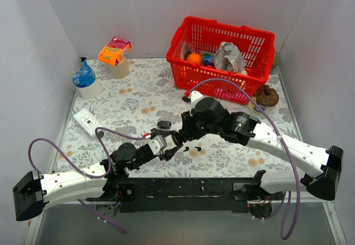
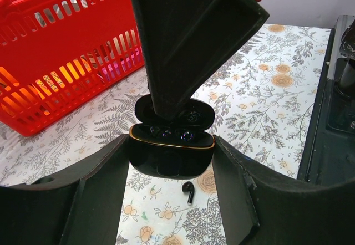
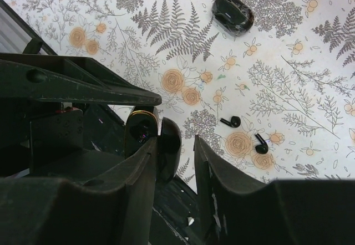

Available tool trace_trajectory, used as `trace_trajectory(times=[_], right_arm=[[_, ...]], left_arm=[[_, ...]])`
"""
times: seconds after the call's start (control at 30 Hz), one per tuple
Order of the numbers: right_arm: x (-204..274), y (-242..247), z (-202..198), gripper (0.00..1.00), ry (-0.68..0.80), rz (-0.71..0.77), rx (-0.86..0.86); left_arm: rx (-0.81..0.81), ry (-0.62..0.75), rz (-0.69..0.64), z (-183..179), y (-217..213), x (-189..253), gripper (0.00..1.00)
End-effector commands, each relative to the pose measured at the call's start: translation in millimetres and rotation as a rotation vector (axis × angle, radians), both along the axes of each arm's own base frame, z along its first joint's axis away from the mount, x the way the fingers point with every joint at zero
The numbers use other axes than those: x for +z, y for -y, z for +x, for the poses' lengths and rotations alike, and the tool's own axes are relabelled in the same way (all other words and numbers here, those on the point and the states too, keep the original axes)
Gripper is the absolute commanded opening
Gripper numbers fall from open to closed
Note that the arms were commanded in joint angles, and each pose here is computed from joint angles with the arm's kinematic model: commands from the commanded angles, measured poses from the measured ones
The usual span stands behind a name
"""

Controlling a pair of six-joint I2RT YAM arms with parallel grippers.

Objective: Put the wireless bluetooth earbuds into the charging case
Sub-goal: Adjust the charging case.

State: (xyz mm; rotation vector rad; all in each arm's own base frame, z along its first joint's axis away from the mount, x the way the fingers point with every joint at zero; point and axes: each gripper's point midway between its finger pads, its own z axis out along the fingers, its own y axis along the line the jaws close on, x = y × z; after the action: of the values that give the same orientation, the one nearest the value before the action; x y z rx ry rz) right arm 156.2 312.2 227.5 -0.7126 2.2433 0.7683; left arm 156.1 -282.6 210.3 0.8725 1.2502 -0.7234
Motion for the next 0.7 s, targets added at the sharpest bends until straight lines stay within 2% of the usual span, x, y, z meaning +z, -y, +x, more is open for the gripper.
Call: trace_trajectory(times=[0.0, 0.4, 0.43, 0.57, 0.67], right_arm=[[5.3, 1.0, 5.1, 0.39, 0.022, 0.003, -0.017], [-0.7, -2.6, -0.7, 0.25, 0.001, 0.018, 0.012], [0.0, -2.7, -0.6, 0.23, 0.003, 0.020, 0.013], [3.3, -0.8, 0.6, 0.01, 0.017, 0.023, 0.007], [7.8, 1.9, 3.2, 0.01, 0.040, 0.010, 0.008]], left_arm=[[0.012, 0.020, -0.045, 1.4, -0.7, 21.9, 0.00], [0.013, 0.018, -0.055, 1.2, -1.6, 22.1, 0.00], [0.014, 0.016, -0.056, 1.5, -1.6, 22.0, 0.00], [0.011, -0.003, -0.053, 0.9, -0.4, 19.8, 0.00], [0.034, -0.052, -0.045, 4.5, 0.8, 16.6, 0.02]])
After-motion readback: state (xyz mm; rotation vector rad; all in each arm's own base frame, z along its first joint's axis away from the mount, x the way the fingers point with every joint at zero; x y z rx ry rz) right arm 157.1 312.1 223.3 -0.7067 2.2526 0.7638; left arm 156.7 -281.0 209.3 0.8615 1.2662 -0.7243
